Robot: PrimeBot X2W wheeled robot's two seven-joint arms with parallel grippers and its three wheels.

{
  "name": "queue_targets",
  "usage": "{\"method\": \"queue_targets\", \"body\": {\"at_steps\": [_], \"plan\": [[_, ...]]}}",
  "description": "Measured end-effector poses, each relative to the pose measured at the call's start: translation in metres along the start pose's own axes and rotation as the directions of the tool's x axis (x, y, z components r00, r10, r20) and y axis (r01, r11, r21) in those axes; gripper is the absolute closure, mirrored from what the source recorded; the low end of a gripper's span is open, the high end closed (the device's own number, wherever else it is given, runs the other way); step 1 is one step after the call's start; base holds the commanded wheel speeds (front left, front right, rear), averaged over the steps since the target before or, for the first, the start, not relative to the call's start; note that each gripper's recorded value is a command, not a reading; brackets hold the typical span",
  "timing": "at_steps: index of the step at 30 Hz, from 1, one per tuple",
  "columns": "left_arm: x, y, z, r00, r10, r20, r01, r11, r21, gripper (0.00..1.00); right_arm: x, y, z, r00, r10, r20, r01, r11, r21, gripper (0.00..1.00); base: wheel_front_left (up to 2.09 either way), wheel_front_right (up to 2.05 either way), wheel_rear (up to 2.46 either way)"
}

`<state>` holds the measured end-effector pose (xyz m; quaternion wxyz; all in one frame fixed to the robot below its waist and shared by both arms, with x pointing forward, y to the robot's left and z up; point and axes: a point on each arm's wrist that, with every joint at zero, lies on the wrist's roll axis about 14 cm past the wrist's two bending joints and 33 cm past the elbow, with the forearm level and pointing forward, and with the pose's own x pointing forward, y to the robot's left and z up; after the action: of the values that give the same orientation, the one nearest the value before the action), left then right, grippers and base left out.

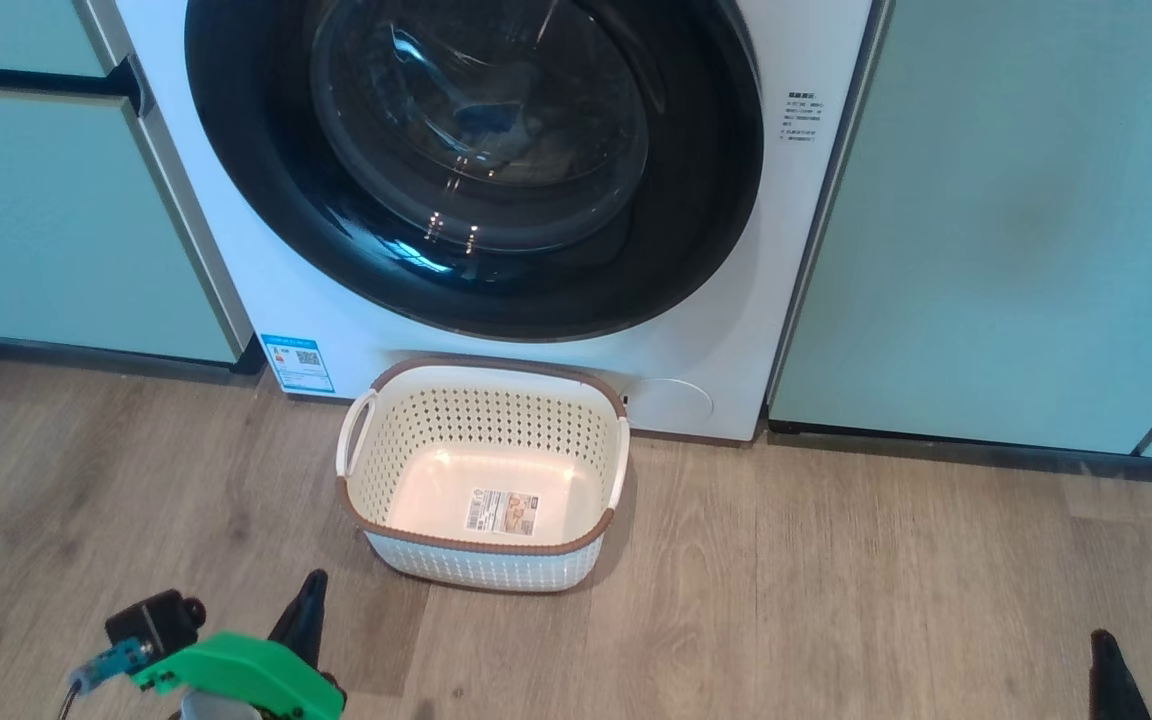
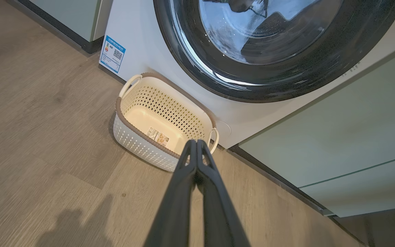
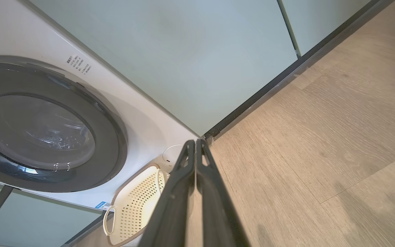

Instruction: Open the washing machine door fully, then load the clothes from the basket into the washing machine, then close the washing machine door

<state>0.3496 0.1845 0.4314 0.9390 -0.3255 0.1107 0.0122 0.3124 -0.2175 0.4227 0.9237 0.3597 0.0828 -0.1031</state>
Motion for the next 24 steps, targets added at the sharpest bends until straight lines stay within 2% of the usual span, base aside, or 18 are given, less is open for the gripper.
{"method": "queue_targets", "body": {"at_steps": [11,24], "plan": [[0.002,-0.003,0.002,1.0,0.004,0.005,-0.004,0.992,-0.125,1.0,0.006,0.006,0.004,1.0,0.006,0.003,-0.006,0.993,0.116,1.0,0.0,0.0,0.0],[0.004,-0.005,0.008,1.0,0.008,0.014,-0.004,0.964,-0.267,1.0,0.013,0.012,0.006,1.0,0.018,-0.006,-0.016,0.968,0.251,1.0,0.0,0.0,0.0]]}}
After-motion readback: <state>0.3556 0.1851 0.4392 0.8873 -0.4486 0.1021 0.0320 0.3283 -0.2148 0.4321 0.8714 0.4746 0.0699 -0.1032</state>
